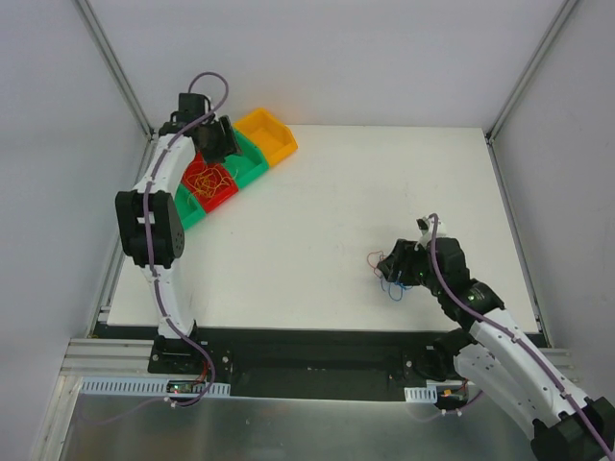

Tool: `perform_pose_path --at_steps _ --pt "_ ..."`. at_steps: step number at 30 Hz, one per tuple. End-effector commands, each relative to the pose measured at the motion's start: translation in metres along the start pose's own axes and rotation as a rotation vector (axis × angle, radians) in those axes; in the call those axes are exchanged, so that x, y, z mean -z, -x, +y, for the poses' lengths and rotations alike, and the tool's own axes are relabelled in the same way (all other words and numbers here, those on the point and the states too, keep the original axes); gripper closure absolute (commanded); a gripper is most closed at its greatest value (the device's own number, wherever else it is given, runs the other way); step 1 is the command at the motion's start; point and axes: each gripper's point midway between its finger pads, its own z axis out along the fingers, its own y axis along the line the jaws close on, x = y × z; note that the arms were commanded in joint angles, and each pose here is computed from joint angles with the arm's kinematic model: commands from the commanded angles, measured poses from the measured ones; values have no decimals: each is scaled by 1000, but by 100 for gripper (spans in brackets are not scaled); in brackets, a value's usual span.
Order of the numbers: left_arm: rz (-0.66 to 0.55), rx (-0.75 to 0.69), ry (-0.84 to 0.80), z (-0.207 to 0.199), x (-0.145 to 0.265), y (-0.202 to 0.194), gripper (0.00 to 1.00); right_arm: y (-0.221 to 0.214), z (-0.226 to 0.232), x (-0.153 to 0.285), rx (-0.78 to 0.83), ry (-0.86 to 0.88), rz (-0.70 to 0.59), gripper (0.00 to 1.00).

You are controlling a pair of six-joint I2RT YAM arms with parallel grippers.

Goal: Untangle the cables

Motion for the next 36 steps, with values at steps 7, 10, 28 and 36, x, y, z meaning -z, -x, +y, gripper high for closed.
perform_pose_path --at_steps 7,10,28,36 --pt "-35 -300 318 5 -33 -16 52 -1 -1 2 -23 0 -9 39" --pt "-60 -320 411 11 -33 -17 55 -1 -1 2 -25 1 -11 38" --pt "-54 -340 477 24 -45 -21 67 -2 2 -1 -38 19 -13 39" --pt "-146 -310 545 30 -20 0 100 -7 1 -3 -45 22 -2 38"
